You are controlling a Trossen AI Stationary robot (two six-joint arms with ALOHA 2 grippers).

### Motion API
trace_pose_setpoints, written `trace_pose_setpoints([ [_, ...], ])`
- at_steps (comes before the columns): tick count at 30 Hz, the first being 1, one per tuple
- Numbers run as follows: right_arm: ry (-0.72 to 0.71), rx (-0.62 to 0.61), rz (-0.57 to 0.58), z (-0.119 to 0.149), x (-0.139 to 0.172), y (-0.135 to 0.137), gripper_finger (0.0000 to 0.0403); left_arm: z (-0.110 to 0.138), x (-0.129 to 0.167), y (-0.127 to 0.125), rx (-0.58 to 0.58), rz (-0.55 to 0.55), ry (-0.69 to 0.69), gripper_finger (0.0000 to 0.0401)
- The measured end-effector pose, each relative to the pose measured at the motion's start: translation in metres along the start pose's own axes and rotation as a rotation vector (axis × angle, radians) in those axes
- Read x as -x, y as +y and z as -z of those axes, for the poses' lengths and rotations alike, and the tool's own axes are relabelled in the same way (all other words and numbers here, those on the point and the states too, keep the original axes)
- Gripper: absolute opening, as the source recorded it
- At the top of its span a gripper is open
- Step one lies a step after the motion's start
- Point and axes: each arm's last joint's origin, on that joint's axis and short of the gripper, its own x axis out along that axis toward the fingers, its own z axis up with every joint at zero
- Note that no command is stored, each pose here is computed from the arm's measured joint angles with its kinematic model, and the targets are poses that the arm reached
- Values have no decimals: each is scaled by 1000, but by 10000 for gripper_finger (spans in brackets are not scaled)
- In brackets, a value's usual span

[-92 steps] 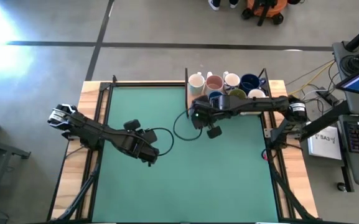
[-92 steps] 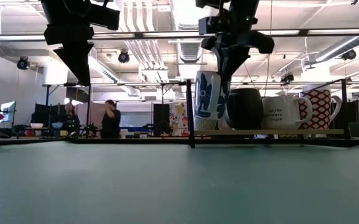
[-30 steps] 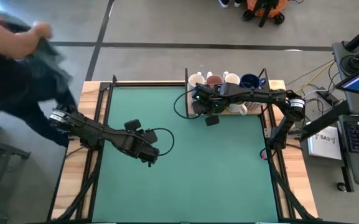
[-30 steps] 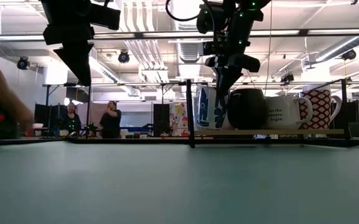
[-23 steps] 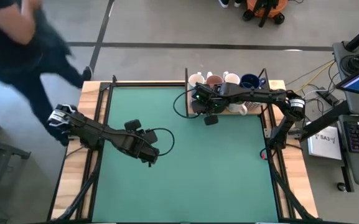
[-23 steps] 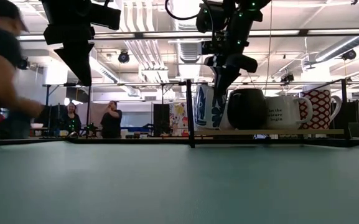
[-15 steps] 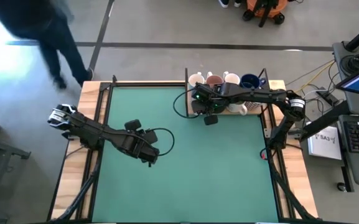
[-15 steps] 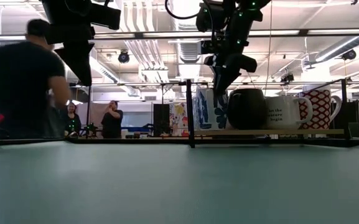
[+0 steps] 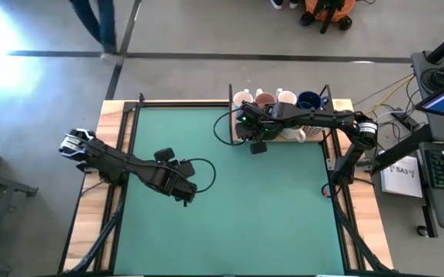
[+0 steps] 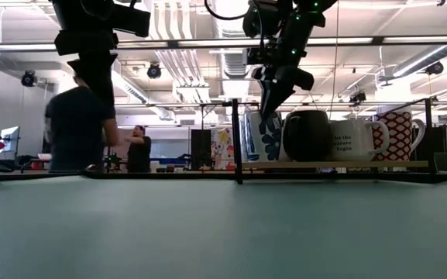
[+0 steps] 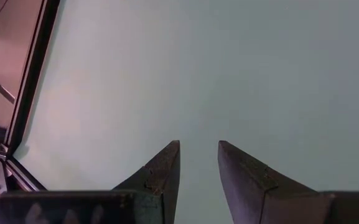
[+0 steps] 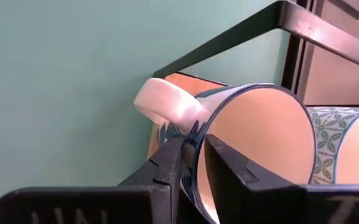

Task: Place coffee mugs
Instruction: Put the blue white pattern mug on the shelf, then return to Home Position

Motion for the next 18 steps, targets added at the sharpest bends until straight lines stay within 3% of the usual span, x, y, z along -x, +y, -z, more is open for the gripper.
trace_pose_setpoints([
  [9,58,3,31,2,5,-1,64,0,0,0,0,0,0,91],
  [18,25,-114,53,0,36,-5,66,0,1,1,1,2,-2,91],
])
